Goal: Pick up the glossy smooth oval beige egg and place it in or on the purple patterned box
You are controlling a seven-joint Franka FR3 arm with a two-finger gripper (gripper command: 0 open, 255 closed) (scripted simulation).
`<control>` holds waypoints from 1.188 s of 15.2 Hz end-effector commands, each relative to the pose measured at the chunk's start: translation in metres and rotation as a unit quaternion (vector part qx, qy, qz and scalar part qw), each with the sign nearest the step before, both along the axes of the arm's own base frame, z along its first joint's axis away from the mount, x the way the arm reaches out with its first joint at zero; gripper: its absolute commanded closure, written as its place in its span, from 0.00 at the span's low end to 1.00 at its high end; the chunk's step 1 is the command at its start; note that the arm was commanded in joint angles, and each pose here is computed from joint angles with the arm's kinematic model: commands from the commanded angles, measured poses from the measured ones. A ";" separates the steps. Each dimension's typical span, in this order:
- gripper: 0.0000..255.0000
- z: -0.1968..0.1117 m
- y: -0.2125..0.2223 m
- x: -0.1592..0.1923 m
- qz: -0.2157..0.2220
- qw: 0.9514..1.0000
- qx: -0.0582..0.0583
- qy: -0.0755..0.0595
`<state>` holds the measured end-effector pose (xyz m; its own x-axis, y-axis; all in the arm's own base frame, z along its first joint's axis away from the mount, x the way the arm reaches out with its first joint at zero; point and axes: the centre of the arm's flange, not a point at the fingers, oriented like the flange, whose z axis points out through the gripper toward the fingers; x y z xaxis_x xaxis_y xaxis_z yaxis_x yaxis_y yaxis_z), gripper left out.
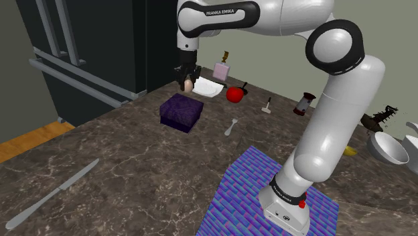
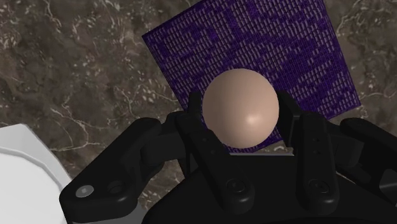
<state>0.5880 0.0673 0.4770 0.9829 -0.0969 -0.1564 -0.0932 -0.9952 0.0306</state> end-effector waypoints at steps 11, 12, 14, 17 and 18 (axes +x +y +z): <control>0.00 0.013 0.000 0.002 0.000 1.000 0.000 0.000; 0.00 0.026 0.000 0.004 0.000 1.000 0.000 0.000; 0.00 0.049 0.001 0.008 0.000 1.000 0.000 0.000; 0.00 0.049 0.001 0.008 0.000 1.000 0.000 0.000; 0.00 0.049 0.001 0.008 0.000 1.000 0.000 0.000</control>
